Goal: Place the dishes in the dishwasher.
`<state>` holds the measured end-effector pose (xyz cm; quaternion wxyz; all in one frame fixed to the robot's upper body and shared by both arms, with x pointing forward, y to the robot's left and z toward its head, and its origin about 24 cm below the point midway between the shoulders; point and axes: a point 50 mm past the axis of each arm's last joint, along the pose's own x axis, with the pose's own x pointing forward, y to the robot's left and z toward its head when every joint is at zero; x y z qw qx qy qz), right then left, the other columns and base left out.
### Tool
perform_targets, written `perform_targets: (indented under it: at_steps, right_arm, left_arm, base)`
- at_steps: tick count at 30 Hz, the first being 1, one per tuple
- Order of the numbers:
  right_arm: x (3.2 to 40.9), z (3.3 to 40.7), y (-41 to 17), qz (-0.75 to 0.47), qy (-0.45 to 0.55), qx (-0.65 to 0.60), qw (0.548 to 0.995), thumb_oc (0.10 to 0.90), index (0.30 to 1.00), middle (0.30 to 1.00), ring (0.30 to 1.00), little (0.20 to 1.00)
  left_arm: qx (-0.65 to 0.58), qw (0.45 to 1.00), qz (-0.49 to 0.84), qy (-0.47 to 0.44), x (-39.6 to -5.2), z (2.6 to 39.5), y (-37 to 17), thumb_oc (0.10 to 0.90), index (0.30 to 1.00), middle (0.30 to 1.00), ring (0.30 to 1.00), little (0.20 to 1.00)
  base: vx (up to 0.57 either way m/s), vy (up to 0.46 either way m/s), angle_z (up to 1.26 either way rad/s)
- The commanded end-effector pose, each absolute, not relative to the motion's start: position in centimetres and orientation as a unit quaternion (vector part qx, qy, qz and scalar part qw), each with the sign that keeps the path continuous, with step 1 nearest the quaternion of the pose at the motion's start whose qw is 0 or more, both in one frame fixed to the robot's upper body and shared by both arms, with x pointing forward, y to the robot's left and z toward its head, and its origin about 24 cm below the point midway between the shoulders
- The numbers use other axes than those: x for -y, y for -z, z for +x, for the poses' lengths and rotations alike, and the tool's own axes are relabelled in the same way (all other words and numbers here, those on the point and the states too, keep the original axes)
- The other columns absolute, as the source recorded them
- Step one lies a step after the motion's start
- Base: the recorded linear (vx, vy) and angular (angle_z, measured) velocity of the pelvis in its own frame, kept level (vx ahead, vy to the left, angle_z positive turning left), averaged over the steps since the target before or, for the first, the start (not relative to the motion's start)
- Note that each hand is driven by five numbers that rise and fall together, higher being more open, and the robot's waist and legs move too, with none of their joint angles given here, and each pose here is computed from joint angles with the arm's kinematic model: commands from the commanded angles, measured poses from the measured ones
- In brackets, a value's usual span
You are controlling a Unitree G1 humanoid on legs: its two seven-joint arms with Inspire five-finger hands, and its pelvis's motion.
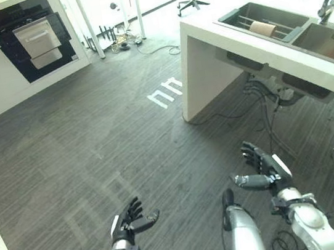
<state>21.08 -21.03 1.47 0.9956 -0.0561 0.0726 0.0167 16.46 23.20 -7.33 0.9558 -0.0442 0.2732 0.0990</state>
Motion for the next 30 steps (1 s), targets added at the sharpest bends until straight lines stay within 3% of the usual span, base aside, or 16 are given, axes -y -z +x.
perform_targets:
  at_steps: [1,10,13,16,22,30]
  right_arm:
    - [21.9,23.9,-7.8,-0.084,0.006,0.089,0.992,0.800,0.900,0.900,0.900,0.900]
    - [23.1,22.9,-12.1,-0.110,-0.033,0.183,0.976,0.800,0.900,0.900,0.900,0.900]
    - [23.2,22.8,-13.1,-0.110,-0.043,0.199,0.973,0.800,0.900,0.900,0.900,0.900]
    - [22.3,22.6,-14.1,-0.107,-0.069,0.229,0.965,0.800,0.900,0.900,0.900,0.900]
    - [22.1,21.8,-16.1,-0.098,-0.094,0.269,0.954,0.800,0.900,0.900,0.900,0.900]
    - [22.6,20.2,-16.5,-0.057,-0.036,0.301,0.951,0.800,0.900,0.900,0.900,0.900]
  left_arm:
    - [-0.125,0.990,-0.038,-0.055,-22.8,21.0,1.9,0.800,0.900,0.900,0.900,0.900]
    - [-0.035,0.999,-0.028,-0.015,-21.4,21.3,-0.4,0.800,0.900,0.900,0.900,0.900]
    - [0.023,0.999,-0.018,-0.032,-22.1,21.3,-2.3,0.800,0.900,0.900,0.900,0.900]
    - [0.161,0.981,-0.009,-0.103,-23.8,21.2,-7.4,0.800,0.900,0.900,0.900,0.900]
    - [0.280,0.955,0.014,-0.100,-23.9,21.2,-11.3,0.800,0.900,0.900,0.900,0.900]
    - [0.409,0.911,0.026,-0.049,-22.5,20.6,-16.9,0.800,0.900,0.900,0.900,0.900]
  base:
    - [0.32,-0.189,0.05]
    - [0.37,-0.198,-0.48]
    - [0.30,0.156,-0.88]
    - [0.40,0.260,-1.25]
    - [0.28,0.199,-0.93]
    - [0.24,0.246,0.17]
